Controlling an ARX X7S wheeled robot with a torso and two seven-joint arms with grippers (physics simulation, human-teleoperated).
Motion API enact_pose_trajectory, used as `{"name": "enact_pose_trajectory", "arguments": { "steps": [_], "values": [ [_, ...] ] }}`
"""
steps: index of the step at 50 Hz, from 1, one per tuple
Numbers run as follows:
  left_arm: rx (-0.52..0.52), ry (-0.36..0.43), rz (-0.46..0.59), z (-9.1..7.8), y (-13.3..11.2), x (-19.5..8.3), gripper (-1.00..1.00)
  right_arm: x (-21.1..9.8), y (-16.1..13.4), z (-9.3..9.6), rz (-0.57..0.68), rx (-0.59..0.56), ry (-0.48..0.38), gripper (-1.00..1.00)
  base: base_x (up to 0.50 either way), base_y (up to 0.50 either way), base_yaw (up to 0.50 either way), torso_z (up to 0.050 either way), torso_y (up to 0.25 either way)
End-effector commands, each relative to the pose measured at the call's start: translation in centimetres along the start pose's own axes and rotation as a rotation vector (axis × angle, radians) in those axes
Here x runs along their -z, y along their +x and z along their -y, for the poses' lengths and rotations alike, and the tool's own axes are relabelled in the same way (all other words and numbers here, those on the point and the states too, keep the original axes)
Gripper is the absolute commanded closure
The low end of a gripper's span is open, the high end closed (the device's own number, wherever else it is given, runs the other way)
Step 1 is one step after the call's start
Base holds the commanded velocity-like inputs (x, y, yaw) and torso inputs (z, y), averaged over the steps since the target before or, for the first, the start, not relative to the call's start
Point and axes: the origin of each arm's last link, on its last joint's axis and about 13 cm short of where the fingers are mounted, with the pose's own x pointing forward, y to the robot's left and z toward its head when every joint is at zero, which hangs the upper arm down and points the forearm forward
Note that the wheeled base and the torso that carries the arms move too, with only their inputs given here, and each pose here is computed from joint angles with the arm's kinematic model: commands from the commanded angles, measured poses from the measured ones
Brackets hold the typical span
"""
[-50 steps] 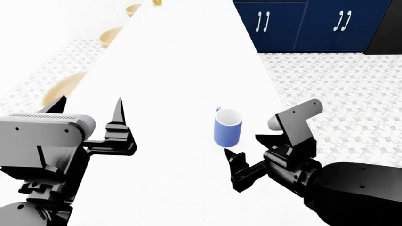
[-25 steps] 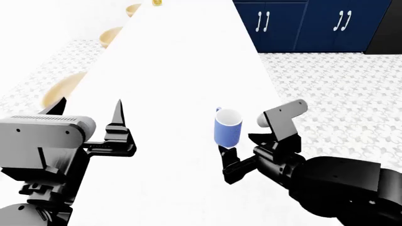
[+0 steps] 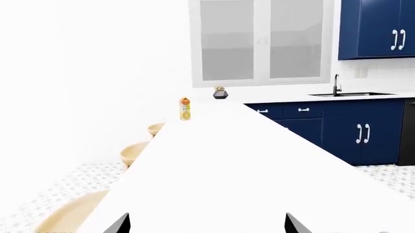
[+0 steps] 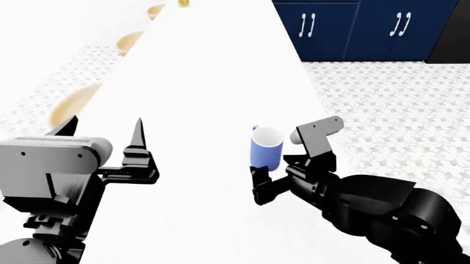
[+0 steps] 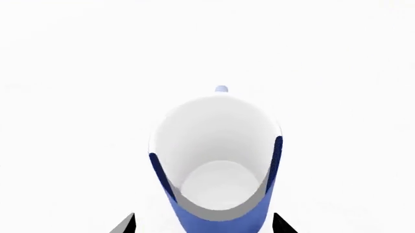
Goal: A wet mug is on the counter and needs to be dried. Pick it up and place it upside down in the open cabinet.
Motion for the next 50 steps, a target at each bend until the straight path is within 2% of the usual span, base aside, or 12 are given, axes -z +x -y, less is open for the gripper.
{"name": "enact_pose_trajectory", "arguments": {
  "steps": [1,22,23,35,43,50],
  "values": [
    [-0.002,-0.002,-0.005,-0.1,0.0,0.2,-1.00,0.2,1.4,0.5,-0.012,0.012,0.023,-1.00,0.00,0.00,0.00,0.000,0.000],
    [-0.003,0.000,-0.009,-0.1,0.1,0.4,-1.00,0.1,3.1,0.8,-0.023,0.007,0.030,-1.00,0.00,0.00,0.00,0.000,0.000],
    [-0.003,0.000,-0.009,-0.1,0.1,0.3,-1.00,0.1,3.1,0.8,-0.023,0.006,0.030,1.00,0.00,0.00,0.00,0.000,0.000],
    [-0.004,0.001,-0.014,-0.1,0.2,0.5,-1.00,0.1,2.6,0.8,0.004,0.013,0.011,1.00,0.00,0.00,0.00,0.000,0.000],
    [-0.006,0.005,-0.013,-0.1,0.2,0.3,-1.00,-1.6,0.3,0.9,0.110,0.082,-0.095,1.00,0.00,0.00,0.00,0.000,0.000],
    [0.014,0.000,-0.022,-0.1,0.3,0.0,-1.00,-3.5,-1.5,1.1,0.146,0.136,-0.178,1.00,0.00,0.00,0.00,0.000,0.000]
  ]
}}
